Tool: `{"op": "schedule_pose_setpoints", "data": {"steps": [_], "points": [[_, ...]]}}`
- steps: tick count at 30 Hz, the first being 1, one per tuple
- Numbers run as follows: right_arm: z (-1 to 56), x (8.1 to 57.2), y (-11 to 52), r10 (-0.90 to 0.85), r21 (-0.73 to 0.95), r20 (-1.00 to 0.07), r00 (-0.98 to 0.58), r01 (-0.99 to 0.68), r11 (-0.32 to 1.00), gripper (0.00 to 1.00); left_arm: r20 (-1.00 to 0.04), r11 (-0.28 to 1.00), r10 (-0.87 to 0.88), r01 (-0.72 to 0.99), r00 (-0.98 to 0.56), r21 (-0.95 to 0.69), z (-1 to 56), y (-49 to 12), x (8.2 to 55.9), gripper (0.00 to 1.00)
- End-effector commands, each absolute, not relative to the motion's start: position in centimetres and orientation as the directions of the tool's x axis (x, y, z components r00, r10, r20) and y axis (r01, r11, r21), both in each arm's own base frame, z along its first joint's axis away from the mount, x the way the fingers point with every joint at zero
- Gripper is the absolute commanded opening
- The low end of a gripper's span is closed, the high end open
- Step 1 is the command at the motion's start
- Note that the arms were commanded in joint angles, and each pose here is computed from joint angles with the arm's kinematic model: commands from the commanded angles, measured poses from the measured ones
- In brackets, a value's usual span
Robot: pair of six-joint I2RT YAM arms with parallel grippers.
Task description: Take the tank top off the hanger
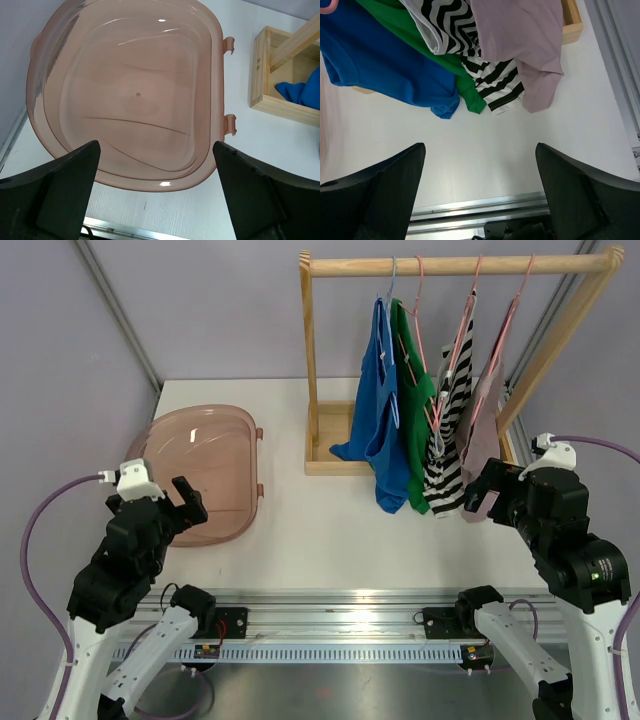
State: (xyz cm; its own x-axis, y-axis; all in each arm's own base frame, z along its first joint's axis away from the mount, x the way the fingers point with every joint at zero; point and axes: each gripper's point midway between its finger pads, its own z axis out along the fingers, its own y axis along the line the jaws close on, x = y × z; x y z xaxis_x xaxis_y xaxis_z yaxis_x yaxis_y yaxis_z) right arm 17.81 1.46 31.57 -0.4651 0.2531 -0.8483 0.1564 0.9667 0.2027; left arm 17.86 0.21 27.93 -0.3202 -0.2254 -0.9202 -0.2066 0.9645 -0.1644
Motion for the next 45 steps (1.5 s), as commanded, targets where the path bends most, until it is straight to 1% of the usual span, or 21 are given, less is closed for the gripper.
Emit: {"op": "schedule_pose_setpoints", "data": {"steps": [1, 5, 10, 12, 15, 18, 20, 21, 23, 24, 26, 27, 28, 30, 35, 36, 37, 39, 40, 41, 45], "points": [[32.5, 18.6, 1.8, 0.267, 0.226, -0.861, -0.434, 0.145, 0.963, 1.00, -0.930, 0.965, -0.247, -0.160, -0.272, -0.210, 29.6, -0.5, 18.0, 0.99], [33.7, 18.6, 2.9, 0.267, 0.258, -0.872, -0.411, 0.077, 0.963, 0.99, -0.927, 0.964, -0.253, -0.149, -0.276, -0.219, 29.4, -0.8, 18.1, 0.99], [38.1, 19.0, 6.2, 0.290, 0.350, -0.886, -0.363, -0.111, 0.930, 0.99, -0.924, 0.964, -0.261, -0.126, -0.278, -0.235, 29.6, -1.3, 18.2, 0.99], [39.4, 19.3, 8.3, 0.291, 0.391, -0.874, -0.389, -0.207, 0.897, 1.00, -0.922, 0.963, -0.267, -0.115, -0.280, -0.244, 29.7, -1.6, 18.2, 0.99], [44.0, 19.7, 11.0, 0.330, 0.452, -0.874, -0.356, -0.347, 0.822, 1.00, -0.914, 0.961, -0.278, -0.088, -0.295, -0.264, 29.1, -2.4, 18.3, 0.99], [45.8, 21.0, 13.2, 0.326, 0.480, -0.864, -0.384, -0.432, 0.764, 0.99, -0.908, 0.953, -0.296, -0.032, -0.296, -0.300, 28.8, -3.6, 18.5, 0.99], [47.8, 21.4, 13.9, 0.334, 0.484, -0.867, -0.369, -0.468, 0.739, 0.95, -0.902, 0.951, -0.295, -0.003, -0.315, -0.310, 28.0, -4.3, 18.7, 0.99], [47.6, 23.1, 14.2, 0.328, 0.487, -0.863, -0.385, -0.459, 0.743, 0.92, -0.903, 0.948, -0.300, 0.008, -0.308, -0.317, 28.0, -4.6, 18.9, 0.99], [49.2, 24.3, 14.1, 0.334, 0.471, -0.875, -0.350, -0.454, 0.757, 0.84, -0.903, 0.947, -0.298, 0.018, -0.310, -0.320, 27.6, -4.8, 18.9, 0.99], [48.5, 26.3, 14.3, 0.325, 0.473, -0.868, -0.376, -0.423, 0.773, 0.82, -0.903, 0.947, -0.300, 0.019, -0.307, -0.321, 27.7, -4.8, 19.0, 0.99], [49.8, 27.7, 14.0, 0.320, 0.451, -0.881, -0.350, -0.408, 0.794, 0.77, -0.904, 0.948, -0.297, 0.021, -0.308, -0.319, 27.6, -4.8, 18.9, 0.99], [48.1, 30.0, 14.2, 0.301, 0.455, -0.863, -0.406, -0.363, 0.814, 0.75, -0.905, 0.949, -0.293, 0.023, -0.309, -0.315, 27.6, -4.9, 19.0, 0.99], [49.3, 30.4, 14.2, 0.300, 0.444, -0.873, -0.384, -0.371, 0.816, 0.73, -0.904, 0.948, -0.295, 0.023, -0.308, -0.318, 27.5, -4.9, 19.0, 0.99], [48.5, 32.6, 15.0, 0.290, 0.444, -0.866, -0.408, -0.361, 0.820, 0.72, -0.904, 0.947, -0.296, 0.028, -0.308, -0.320, 27.4, -4.9, 19.0, 0.99], [49.3, 35.7, 15.7, 0.267, 0.385, -0.897, -0.353, -0.323, 0.864, 0.69, -0.903, 0.949, -0.294, 0.017, -0.312, -0.315, 27.1, -4.9, 19.3, 0.99], [47.8, 36.8, 16.9, 0.236, 0.372, -0.889, -0.392, -0.320, 0.871, 0.68, -0.903, 0.950, -0.291, 0.016, -0.318, -0.312, 27.0, -4.9, 19.3, 0.99], [49.1, 36.9, 17.1, 0.223, 0.345, -0.908, -0.354, -0.333, 0.878, 0.68, -0.901, 0.950, -0.293, 0.014, -0.320, -0.313, 26.9, -4.9, 19.3, 0.99], [47.4, 38.8, 17.7, 0.182, 0.305, -0.907, -0.379, -0.294, 0.906, 0.67, -0.902, 0.949, -0.291, 0.023, -0.319, -0.314, 26.9, -5.0, 19.3, 0.99], [48.4, 38.6, 18.5, 0.167, 0.286, -0.921, -0.353, -0.319, 0.903, 0.66, -0.902, 0.948, -0.292, 0.024, -0.318, -0.316, 26.9, -5.1, 19.3, 0.99], [48.2, 39.4, 17.9, 0.160, 0.257, -0.928, -0.337, -0.266, 0.929, 0.65, -0.902, 0.949, -0.291, 0.022, -0.319, -0.314, 26.9, -5.0, 19.3, 0.99], [46.2, 42.1, 18.0, 0.102, 0.169, -0.938, -0.331, -0.180, 0.969, 0.57, -0.901, 0.950, -0.292, 0.016, -0.321, -0.313, 26.8, -4.9, 19.3, 0.99]]}}
